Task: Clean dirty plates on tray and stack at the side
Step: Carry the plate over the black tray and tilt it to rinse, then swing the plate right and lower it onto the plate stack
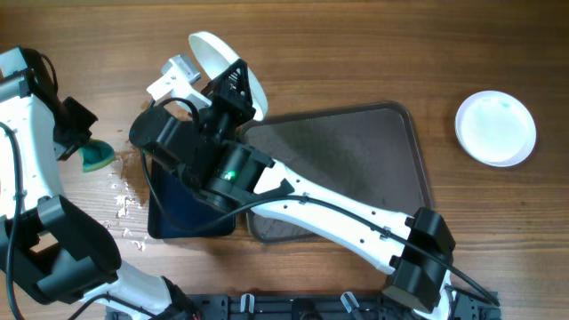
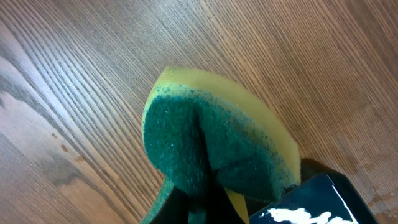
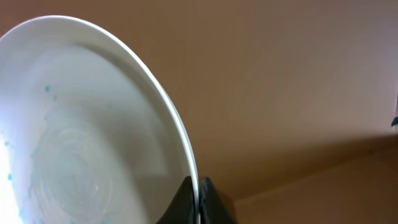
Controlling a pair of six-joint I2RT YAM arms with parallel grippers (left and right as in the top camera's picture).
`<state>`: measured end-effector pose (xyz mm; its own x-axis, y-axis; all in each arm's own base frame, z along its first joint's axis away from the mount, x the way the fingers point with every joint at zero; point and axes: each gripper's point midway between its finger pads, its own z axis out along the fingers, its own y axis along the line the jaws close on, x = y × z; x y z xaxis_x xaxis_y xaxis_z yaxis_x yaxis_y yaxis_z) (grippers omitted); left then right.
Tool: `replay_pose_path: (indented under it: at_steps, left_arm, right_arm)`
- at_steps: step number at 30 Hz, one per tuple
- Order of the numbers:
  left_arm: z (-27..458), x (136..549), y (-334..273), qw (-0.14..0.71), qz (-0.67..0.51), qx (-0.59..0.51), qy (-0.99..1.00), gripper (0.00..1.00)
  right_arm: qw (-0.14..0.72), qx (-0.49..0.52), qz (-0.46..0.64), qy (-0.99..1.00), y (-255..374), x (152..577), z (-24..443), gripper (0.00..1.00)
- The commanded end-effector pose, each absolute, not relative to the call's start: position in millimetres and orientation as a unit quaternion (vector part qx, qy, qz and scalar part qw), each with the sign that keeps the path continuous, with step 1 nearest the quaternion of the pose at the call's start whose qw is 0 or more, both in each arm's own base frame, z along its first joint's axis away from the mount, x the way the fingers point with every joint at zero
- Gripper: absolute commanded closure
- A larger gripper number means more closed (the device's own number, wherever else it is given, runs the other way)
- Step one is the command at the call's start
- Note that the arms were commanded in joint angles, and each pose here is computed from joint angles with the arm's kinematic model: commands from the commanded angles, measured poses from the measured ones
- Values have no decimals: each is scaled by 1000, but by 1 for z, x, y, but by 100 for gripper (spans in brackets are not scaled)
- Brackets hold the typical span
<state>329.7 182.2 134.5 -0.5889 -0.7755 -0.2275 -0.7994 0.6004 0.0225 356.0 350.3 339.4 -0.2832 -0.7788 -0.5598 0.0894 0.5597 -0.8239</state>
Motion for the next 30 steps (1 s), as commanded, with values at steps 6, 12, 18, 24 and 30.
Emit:
replay_pose_path:
  at_steps: [6, 12, 18, 24, 30]
  left_arm:
    - [138, 332, 184, 105, 58, -450, 885, 96]
    - [138, 332, 184, 105, 58, -450, 885, 96]
    - [138, 332, 184, 105, 58, -450, 885, 96]
    - [138, 331, 184, 104, 58, -450, 885, 96]
    - [137, 334, 180, 106, 47, -450, 886, 96]
  right_arm:
    - [577, -318, -320, 681, 400, 314, 349, 96]
    - [571, -332, -326, 677, 412, 309, 334, 96]
    - [570, -331, -329, 676, 411, 309, 334, 96]
    - [547, -350, -262, 714, 414, 313, 301, 96]
    - [294, -332, 43, 895, 403, 305, 187, 96]
